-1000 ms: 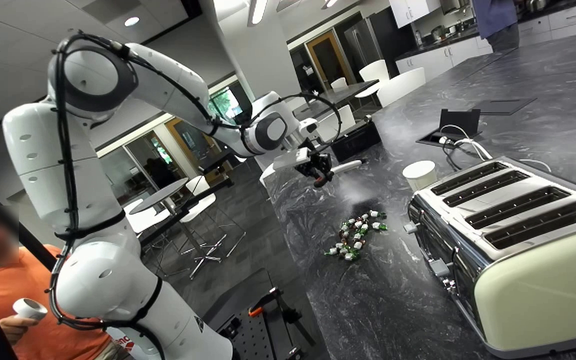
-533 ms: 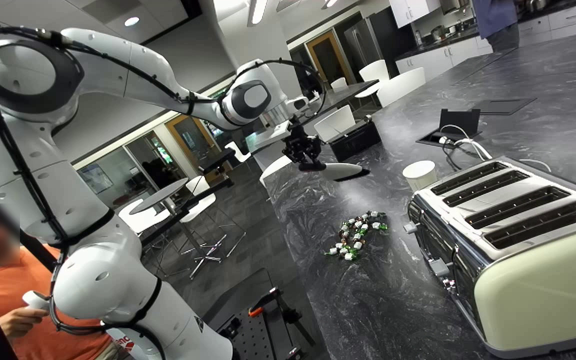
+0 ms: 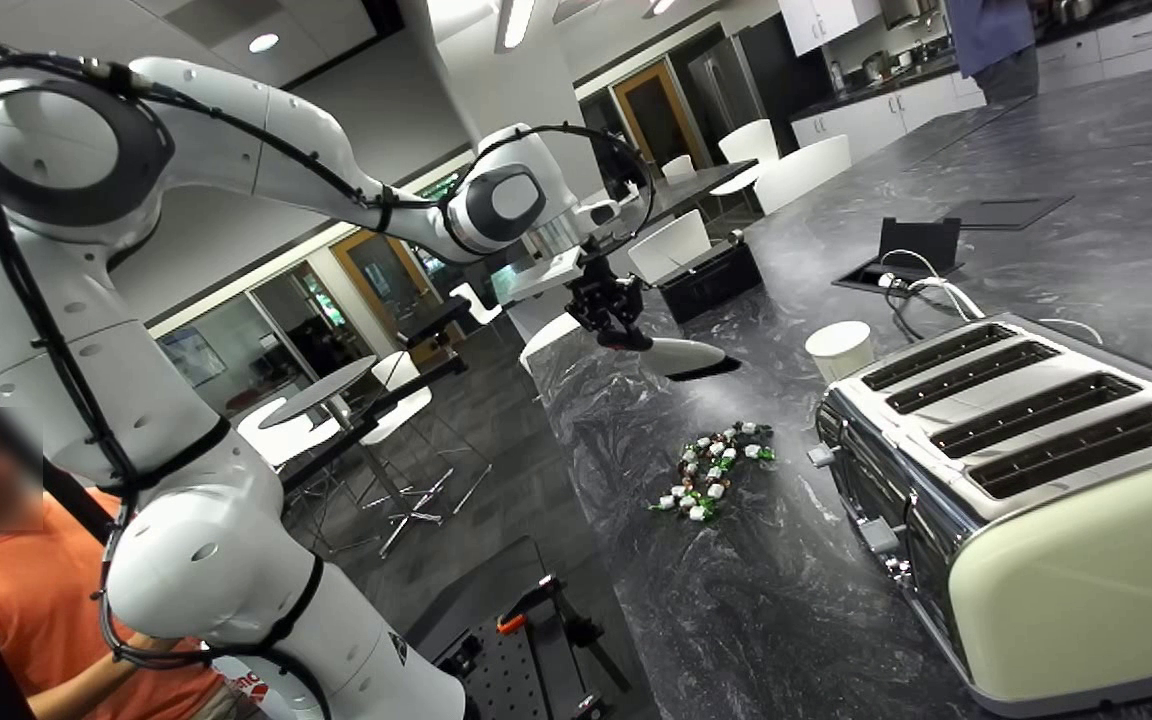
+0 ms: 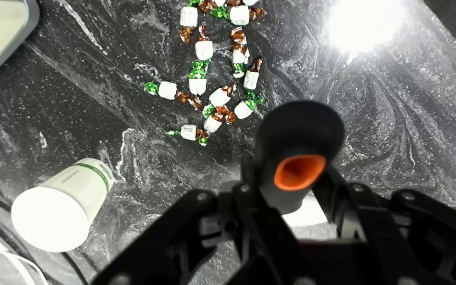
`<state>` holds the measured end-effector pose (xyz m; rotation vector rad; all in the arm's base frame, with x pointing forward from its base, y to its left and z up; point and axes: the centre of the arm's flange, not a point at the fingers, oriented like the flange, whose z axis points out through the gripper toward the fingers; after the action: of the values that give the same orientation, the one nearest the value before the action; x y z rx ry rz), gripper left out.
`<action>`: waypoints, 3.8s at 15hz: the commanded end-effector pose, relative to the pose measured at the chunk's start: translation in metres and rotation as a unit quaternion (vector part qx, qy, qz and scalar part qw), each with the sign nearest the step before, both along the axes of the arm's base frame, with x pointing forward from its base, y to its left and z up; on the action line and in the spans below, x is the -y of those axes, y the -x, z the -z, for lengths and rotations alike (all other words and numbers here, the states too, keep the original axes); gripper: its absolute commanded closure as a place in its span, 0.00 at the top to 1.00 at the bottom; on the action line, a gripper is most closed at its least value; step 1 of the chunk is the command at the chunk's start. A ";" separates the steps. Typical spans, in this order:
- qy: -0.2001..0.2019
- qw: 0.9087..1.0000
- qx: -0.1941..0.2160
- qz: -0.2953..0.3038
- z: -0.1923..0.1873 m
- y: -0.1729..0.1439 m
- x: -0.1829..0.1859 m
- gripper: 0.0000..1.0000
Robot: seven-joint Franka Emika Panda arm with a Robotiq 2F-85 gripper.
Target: Pick up the broom and sweep some of the candy to the right
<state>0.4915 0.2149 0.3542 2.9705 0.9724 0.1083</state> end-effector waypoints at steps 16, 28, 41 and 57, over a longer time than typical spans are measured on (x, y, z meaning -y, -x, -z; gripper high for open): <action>-0.005 0.997 0.068 0.025 0.046 -0.035 0.023 0.14; 0.002 0.997 0.014 0.075 0.078 0.004 0.073 0.14; -0.009 0.991 -0.040 0.124 0.072 0.081 0.115 0.14; 0.025 0.984 -0.102 0.142 0.075 0.146 0.152 0.14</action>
<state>0.3648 0.0737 0.2639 3.0996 0.5320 -0.1839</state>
